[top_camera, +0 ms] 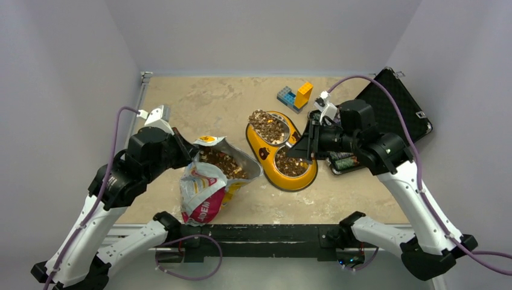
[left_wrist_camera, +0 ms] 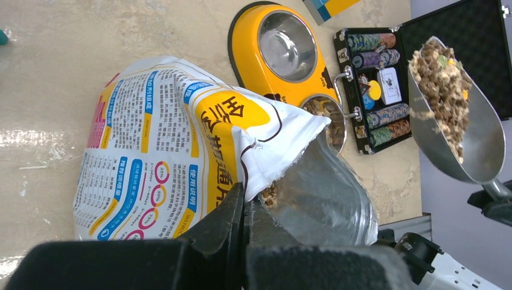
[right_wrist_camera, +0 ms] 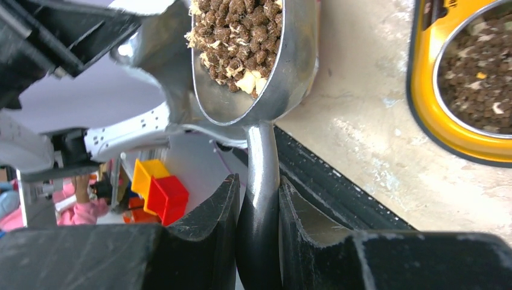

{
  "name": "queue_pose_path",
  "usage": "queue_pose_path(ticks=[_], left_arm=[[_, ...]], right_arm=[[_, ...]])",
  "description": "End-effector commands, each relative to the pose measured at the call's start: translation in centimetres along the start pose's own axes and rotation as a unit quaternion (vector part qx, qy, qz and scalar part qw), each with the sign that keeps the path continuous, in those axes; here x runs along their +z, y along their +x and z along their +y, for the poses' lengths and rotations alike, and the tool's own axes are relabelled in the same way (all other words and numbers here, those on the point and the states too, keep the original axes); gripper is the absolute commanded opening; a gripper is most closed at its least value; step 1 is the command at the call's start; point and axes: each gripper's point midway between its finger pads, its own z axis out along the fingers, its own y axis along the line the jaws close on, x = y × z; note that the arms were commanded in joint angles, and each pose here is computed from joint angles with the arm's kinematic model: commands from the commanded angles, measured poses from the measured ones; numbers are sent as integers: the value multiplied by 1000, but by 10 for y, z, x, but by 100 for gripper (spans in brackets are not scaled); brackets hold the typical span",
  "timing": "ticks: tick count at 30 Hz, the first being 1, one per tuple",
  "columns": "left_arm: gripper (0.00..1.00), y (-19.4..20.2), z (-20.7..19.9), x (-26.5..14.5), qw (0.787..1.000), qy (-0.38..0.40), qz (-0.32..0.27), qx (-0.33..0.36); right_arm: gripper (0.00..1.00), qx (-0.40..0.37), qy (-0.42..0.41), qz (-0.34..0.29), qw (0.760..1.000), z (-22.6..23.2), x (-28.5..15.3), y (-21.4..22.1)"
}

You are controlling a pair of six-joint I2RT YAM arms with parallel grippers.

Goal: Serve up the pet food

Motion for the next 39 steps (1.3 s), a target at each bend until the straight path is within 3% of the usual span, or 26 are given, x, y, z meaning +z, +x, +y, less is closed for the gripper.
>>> queue_pose_path(ticks=[1, 14, 23, 39], left_arm=[[0, -14, 9, -14, 999, -16, -36, 13], [0, -23, 17, -36, 998, -23, -54, 28], [0, -24, 11, -40, 998, -6, -56, 22], [0, -19, 4, -37, 999, 13, -48, 6]], right_arm=[[0, -26, -13, -43, 999, -3, 9, -32], [0, 17, 75, -31, 997, -99, 74, -65], [0, 33, 161, 34, 986, -161, 100, -63], [0, 13, 295, 122, 948, -220, 106, -57]])
